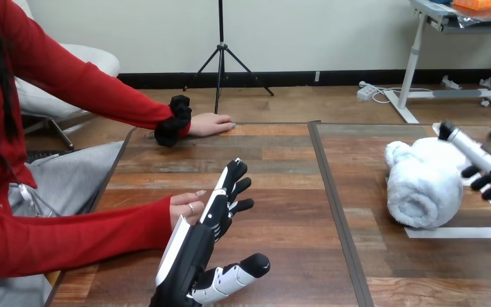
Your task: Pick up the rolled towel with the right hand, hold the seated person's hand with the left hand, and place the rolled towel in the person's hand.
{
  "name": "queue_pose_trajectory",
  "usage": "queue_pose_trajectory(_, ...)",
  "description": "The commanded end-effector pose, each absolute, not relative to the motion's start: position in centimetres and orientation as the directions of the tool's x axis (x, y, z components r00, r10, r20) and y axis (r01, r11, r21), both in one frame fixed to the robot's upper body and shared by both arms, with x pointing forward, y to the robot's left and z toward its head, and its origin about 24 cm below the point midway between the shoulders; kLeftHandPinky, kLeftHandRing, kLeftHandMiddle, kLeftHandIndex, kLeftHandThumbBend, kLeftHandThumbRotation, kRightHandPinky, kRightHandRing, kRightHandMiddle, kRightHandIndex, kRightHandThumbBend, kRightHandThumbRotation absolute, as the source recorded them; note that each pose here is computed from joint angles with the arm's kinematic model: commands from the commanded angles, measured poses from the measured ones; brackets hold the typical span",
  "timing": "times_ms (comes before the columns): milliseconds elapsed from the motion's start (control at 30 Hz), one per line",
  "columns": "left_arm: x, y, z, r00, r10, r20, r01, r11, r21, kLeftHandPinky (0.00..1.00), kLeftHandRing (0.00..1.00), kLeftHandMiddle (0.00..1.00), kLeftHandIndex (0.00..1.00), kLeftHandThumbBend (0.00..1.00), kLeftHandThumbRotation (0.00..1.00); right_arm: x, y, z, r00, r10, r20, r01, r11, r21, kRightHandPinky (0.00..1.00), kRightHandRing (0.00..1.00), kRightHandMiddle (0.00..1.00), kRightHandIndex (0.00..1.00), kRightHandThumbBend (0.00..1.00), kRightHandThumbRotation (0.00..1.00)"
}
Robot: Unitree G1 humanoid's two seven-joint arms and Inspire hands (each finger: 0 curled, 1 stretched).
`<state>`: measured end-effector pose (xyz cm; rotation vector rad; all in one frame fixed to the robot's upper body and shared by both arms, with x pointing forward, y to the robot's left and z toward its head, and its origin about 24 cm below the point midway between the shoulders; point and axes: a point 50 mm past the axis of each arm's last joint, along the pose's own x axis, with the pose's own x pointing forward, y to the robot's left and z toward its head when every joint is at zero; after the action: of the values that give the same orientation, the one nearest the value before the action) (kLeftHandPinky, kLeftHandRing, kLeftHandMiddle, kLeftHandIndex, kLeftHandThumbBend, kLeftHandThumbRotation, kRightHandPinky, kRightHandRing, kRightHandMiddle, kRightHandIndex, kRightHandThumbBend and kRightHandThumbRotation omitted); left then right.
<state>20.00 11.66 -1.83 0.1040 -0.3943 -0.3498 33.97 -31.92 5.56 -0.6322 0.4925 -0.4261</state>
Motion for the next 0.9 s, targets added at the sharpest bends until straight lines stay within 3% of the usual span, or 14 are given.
queue_pose_trajectory(0,21.4,10.8,-0.1,0.823,-0.355,0.444,0.312,0.935,0.169,0.85,0.94,0.98,1.00,1.00,0.76,37.3,-32.3,12.9,0.836,-0.522,-0.171,0.264,0.656,-0.707,0.21,0.32,0.38,0.39,1.00,0.76)
queue_pose_trajectory(100,21.4,10.8,-0.1,0.821,-0.355,0.446,0.312,0.935,0.169,0.85,0.94,0.98,1.00,1.00,0.77,37.3,-32.3,12.8,0.830,-0.525,-0.190,0.254,0.659,-0.709,0.23,0.35,0.42,0.40,1.00,0.75)
queue_pose_trajectory(167,21.3,10.8,-0.1,0.820,-0.356,0.448,0.314,0.934,0.169,0.84,0.94,0.98,1.00,1.00,0.77,37.3,-32.3,12.7,0.827,-0.526,-0.201,0.245,0.658,-0.712,0.29,0.45,0.50,0.52,1.00,0.74)
queue_pose_trajectory(400,21.1,10.9,-0.2,0.822,-0.349,0.449,0.310,0.937,0.160,0.84,0.94,0.97,1.00,1.00,0.77,37.2,-32.2,12.4,0.810,-0.538,-0.235,0.196,0.626,-0.755,0.43,0.60,0.62,0.65,1.00,0.75)
queue_pose_trajectory(600,20.8,11.1,-0.2,0.824,-0.344,0.449,0.302,0.939,0.166,0.83,0.93,0.97,1.00,1.00,0.77,37.2,-32.2,12.1,0.796,-0.550,-0.255,0.158,0.594,-0.789,0.29,0.46,0.54,0.65,1.00,0.79)
queue_pose_trajectory(700,20.7,11.3,-0.3,0.825,-0.340,0.451,0.295,0.940,0.170,0.83,0.93,0.97,1.00,1.00,0.78,37.1,-32.1,11.9,0.794,-0.544,-0.270,0.141,0.598,-0.789,0.27,0.47,0.55,0.64,1.00,0.79)
queue_pose_trajectory(867,20.5,11.6,-0.3,0.829,-0.331,0.450,0.282,0.944,0.173,0.82,0.93,0.96,0.99,1.00,0.78,37.1,-32.0,11.6,0.790,-0.535,-0.299,0.087,0.580,-0.810,0.31,0.61,0.66,0.69,1.00,0.83)
